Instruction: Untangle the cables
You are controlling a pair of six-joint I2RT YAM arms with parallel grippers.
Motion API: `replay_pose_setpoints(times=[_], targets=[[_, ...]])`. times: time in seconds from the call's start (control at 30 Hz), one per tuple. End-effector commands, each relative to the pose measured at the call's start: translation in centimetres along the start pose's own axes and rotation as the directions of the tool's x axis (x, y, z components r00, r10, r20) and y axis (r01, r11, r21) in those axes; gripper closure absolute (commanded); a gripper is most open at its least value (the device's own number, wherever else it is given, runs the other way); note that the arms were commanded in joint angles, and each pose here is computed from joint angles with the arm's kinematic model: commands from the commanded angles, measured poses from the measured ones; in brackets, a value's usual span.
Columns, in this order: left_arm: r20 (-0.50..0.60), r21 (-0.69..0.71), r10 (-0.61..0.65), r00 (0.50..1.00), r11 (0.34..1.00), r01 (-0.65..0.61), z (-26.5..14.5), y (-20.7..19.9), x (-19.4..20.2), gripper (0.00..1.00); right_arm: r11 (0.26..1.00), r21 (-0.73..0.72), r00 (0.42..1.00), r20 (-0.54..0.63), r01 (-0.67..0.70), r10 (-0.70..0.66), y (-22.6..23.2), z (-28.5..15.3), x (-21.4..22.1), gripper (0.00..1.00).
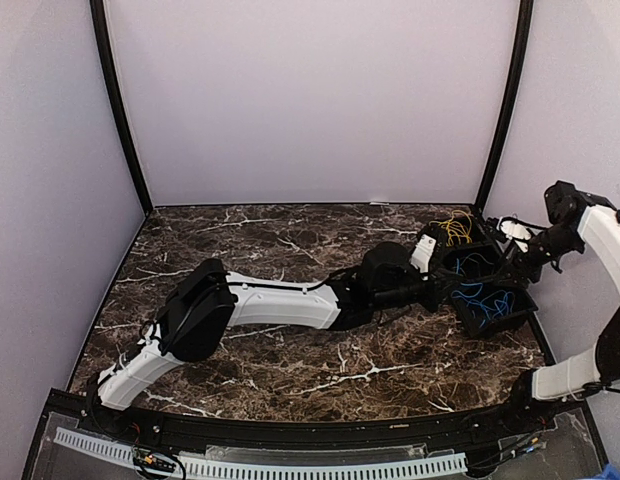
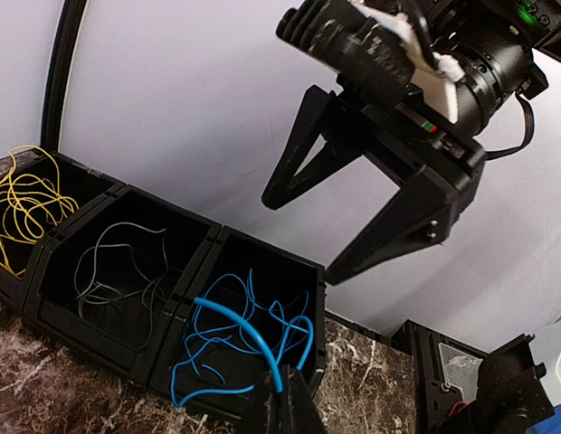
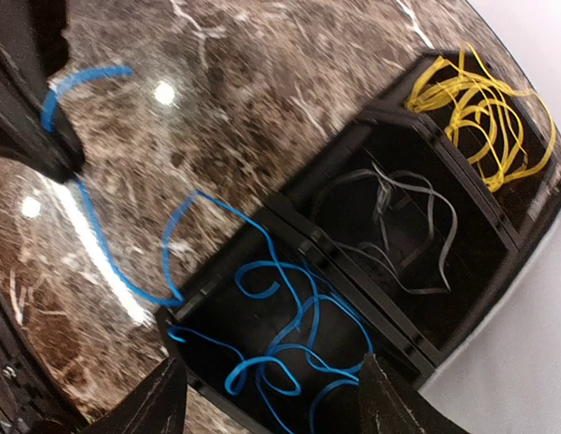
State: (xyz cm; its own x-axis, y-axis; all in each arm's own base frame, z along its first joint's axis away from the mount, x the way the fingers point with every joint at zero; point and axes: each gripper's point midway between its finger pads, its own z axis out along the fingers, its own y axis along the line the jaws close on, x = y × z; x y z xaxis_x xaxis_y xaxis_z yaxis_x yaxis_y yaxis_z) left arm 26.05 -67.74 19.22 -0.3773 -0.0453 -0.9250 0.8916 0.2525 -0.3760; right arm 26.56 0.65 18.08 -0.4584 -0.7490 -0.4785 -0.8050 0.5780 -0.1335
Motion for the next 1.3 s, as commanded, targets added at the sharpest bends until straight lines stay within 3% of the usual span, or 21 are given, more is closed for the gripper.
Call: replay_pose_setpoints(times=[0.0, 0.3, 0.6, 0.93, 1.17, 1.27], targets=[[0.040, 0.011, -0.001, 0.999, 1.000, 0.001, -0.2, -0.5, -2.2, 1.00, 0.980, -0.197, 0.979, 0.193, -0.032, 0.071, 4.3, -0.3, -4.3, 0.33], [0.030, 0.043, -0.010, 1.000, 0.999, 0.008, -0.4, -1.2, -2.4, 1.00, 0.980, -0.197, 0.980, 0.189, -0.022, 0.060, 3.9, 2.1, -4.3, 0.33], [0.034, 0.061, -0.005, 0.999, 0.998, 0.003, -0.4, -1.5, -2.6, 1.00, 0.975, -0.221, 0.984, 0.170, -0.017, 0.056, 3.9, 3.1, -3.9, 0.57], [0.036, 0.059, -0.005, 0.999, 0.998, 0.003, -0.5, -1.3, -2.6, 1.00, 0.951, -0.305, 0.984, 0.176, 0.039, 0.016, 6.0, 2.6, -3.6, 0.40], [0.034, 0.057, -0.005, 0.999, 0.998, 0.003, -0.6, -1.1, -2.4, 1.00, 0.929, -0.364, 0.985, 0.175, 0.069, -0.004, 7.3, 2.5, -3.4, 0.38], [0.034, 0.056, -0.007, 0.999, 0.998, 0.005, -0.7, -1.0, -2.5, 1.00, 0.930, -0.363, 0.985, 0.171, 0.058, 0.006, 7.1, 2.6, -3.5, 0.46]])
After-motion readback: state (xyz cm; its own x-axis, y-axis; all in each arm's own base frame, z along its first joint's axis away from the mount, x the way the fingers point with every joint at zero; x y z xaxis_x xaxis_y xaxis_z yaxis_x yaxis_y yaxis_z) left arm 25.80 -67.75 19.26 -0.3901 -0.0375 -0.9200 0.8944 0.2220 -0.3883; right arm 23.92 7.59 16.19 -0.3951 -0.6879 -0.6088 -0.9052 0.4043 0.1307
